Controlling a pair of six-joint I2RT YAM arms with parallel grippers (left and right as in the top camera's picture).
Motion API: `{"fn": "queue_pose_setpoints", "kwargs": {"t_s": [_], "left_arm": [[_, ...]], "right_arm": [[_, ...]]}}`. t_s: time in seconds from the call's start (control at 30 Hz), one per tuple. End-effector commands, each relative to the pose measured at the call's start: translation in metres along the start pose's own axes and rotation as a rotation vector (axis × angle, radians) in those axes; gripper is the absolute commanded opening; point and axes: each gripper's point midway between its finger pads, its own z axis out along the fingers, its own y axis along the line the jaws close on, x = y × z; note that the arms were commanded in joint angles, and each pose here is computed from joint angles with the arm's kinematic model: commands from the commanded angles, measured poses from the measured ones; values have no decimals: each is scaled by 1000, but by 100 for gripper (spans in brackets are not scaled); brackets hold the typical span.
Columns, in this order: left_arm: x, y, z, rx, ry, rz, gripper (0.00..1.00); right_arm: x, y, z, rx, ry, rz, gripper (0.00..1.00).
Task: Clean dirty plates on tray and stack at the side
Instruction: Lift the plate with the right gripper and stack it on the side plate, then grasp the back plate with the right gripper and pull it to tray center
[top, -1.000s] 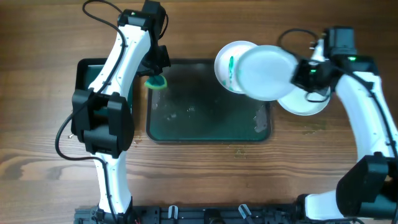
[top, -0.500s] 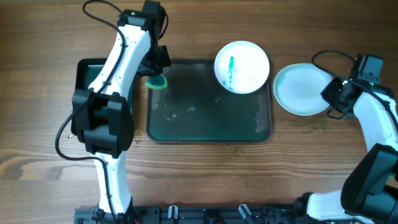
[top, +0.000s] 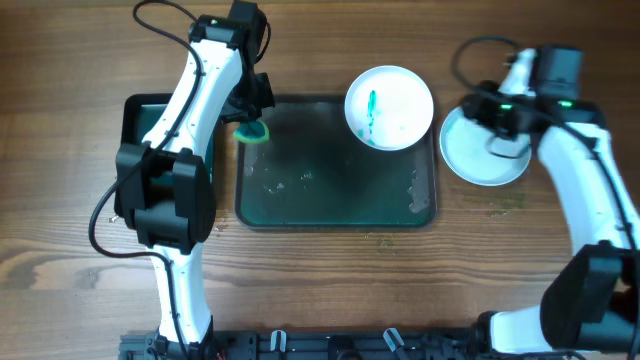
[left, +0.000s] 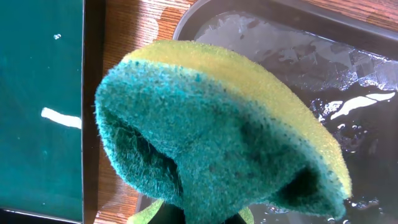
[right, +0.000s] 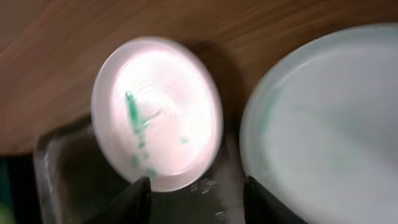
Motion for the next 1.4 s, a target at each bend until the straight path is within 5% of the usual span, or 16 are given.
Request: {"fn": "queue_pose_setpoints", "kwargs": {"t_s": [0.0,0.33,0.5,0.87,1.0,1.1,1.2,1.27,1.37], "left_arm": [[-3,-5,-10,23,-25,11,4],[-6,-6,-10,28,-35,11,4],[-6,-6,-10,28,-36,11,4],[-6,-6,-10,28,-36,10,4],[-6,-6,-10,28,-36,11,4],[-6,-6,-10,28,-36,10,4],[-6,-6,-10,28,-36,11,4],[-6,-6,-10,28,-36,10,4],[-6,-6,-10,28,-35,10,4]], "right_arm": [[28,4,38,141,45,97,47],[81,-21,115,290,197,77,29],[87,-12,122,224,240,24,5],[144,27,81,7,521,-159,6],[141,12,83,87,496,-307,47],[113,2,96,166,372,-396,56],[94,12,113,117,287,-512,54],[89,15,124,94,259,-548,40],[100,19,139,25,294,-566,33]]}}
